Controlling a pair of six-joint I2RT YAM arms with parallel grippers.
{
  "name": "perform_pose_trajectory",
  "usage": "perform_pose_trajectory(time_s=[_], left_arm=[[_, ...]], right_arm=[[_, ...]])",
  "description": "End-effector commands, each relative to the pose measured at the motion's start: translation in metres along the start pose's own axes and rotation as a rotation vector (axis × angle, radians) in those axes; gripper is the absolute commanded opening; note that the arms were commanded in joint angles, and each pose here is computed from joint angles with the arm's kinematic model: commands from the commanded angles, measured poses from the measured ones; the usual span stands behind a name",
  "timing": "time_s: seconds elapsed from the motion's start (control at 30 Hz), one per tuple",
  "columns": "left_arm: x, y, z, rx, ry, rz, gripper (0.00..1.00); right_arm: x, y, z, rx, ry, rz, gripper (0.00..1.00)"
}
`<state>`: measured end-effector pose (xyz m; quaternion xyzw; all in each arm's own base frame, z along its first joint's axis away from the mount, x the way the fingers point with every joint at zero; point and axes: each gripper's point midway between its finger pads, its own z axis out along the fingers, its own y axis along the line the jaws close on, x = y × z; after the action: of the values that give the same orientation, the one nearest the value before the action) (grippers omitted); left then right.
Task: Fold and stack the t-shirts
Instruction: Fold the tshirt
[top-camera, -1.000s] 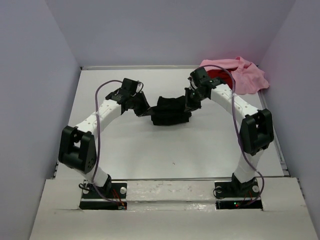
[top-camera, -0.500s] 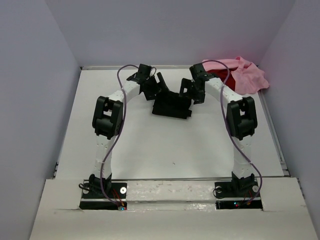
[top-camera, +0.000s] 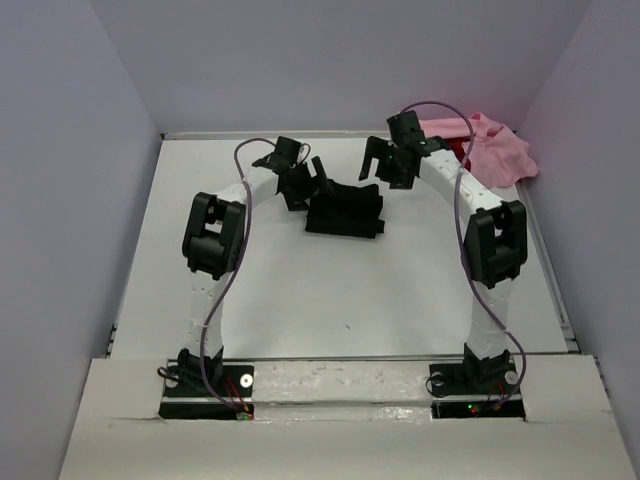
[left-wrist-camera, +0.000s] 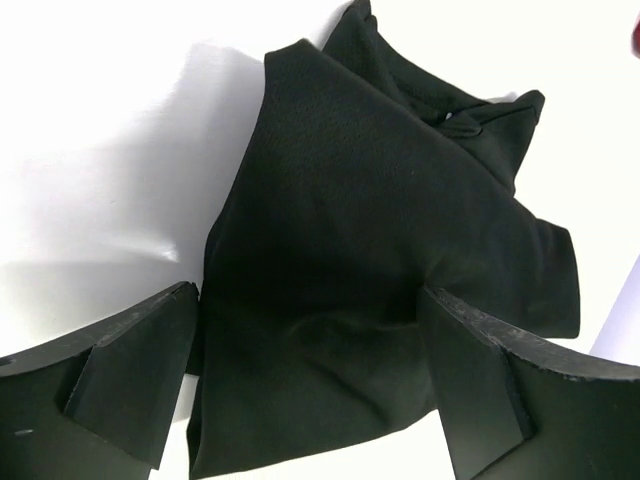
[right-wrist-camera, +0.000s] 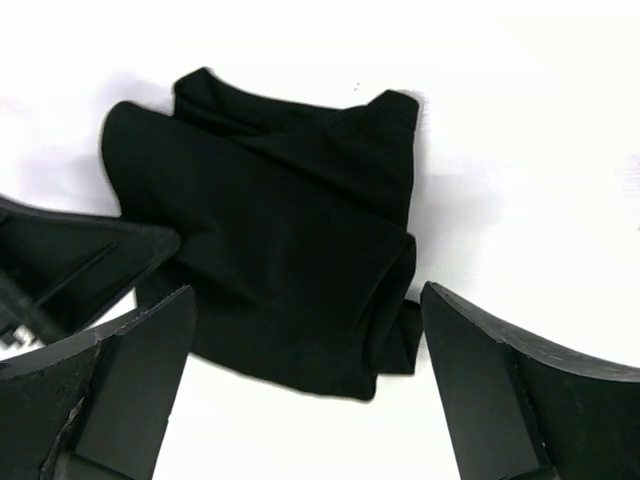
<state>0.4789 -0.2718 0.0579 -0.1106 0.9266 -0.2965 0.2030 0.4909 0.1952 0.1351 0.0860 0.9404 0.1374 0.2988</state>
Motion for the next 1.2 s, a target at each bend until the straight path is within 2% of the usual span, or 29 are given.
perform_pose_trajectory(time_s=[0.0,0.07,0.23,0.4,0.47,0.53,0.73,0.83,0.87,0.9,0.93,0.97,1.0,1.07,1.17], left_arm=[[-0.032,-0.029,-0.048,0.027,-0.092,0.07,0.99],[-0.043,-0.035,-0.063,0.025,-0.123,0.087,0.99],[-0.049,-0.038,-0.089,0.014,-0.134,0.093,0.99],[-0.043,-0.045,-0.116,0.047,-0.158,0.092,0.99],[-0.032,-0.054,-0.115,0.12,-0.122,0.083,0.99],[-0.024,-0.057,-0.109,0.159,-0.076,0.075,0.99],[-0.014,-0.051,-0.091,0.178,-0.035,0.065,0.99],[-0.011,-0.049,-0.076,0.191,-0.008,0.06,0.9],[-0.007,-0.047,-0.067,0.197,0.015,0.057,0.8],[-0.009,-0.049,-0.068,0.2,0.011,0.06,0.75],[-0.007,-0.045,-0.061,0.197,0.027,0.053,0.62],[-0.007,-0.044,-0.057,0.194,0.031,0.051,0.62],[-0.008,-0.042,-0.054,0.191,0.033,0.05,0.52],[-0.012,-0.042,-0.053,0.183,0.022,0.058,0.5],[-0.015,-0.044,-0.054,0.178,0.02,0.066,0.5]], right_arm=[[-0.026,0.018,-0.049,-0.116,-0.087,-0.012,0.97],[-0.015,0.028,-0.061,-0.186,-0.044,-0.01,0.88],[0.032,0.045,-0.066,-0.322,0.161,0.054,0.82],[0.061,0.053,-0.065,-0.418,0.261,0.115,0.72],[0.073,0.05,-0.056,-0.418,0.299,0.134,0.72],[0.083,0.048,-0.043,-0.416,0.336,0.146,0.78],[0.089,0.049,-0.013,-0.429,0.368,0.161,0.77],[0.083,0.053,-0.003,-0.437,0.367,0.165,0.74],[0.081,0.054,0.004,-0.433,0.365,0.167,0.68],[0.084,0.052,0.009,-0.426,0.375,0.17,0.66],[0.079,0.054,0.01,-0.431,0.364,0.166,0.65],[0.077,0.055,0.011,-0.433,0.36,0.165,0.65],[0.077,0.055,0.015,-0.427,0.36,0.165,0.65],[0.07,0.057,0.014,-0.428,0.339,0.156,0.57],[0.062,0.06,0.008,-0.434,0.321,0.149,0.57]])
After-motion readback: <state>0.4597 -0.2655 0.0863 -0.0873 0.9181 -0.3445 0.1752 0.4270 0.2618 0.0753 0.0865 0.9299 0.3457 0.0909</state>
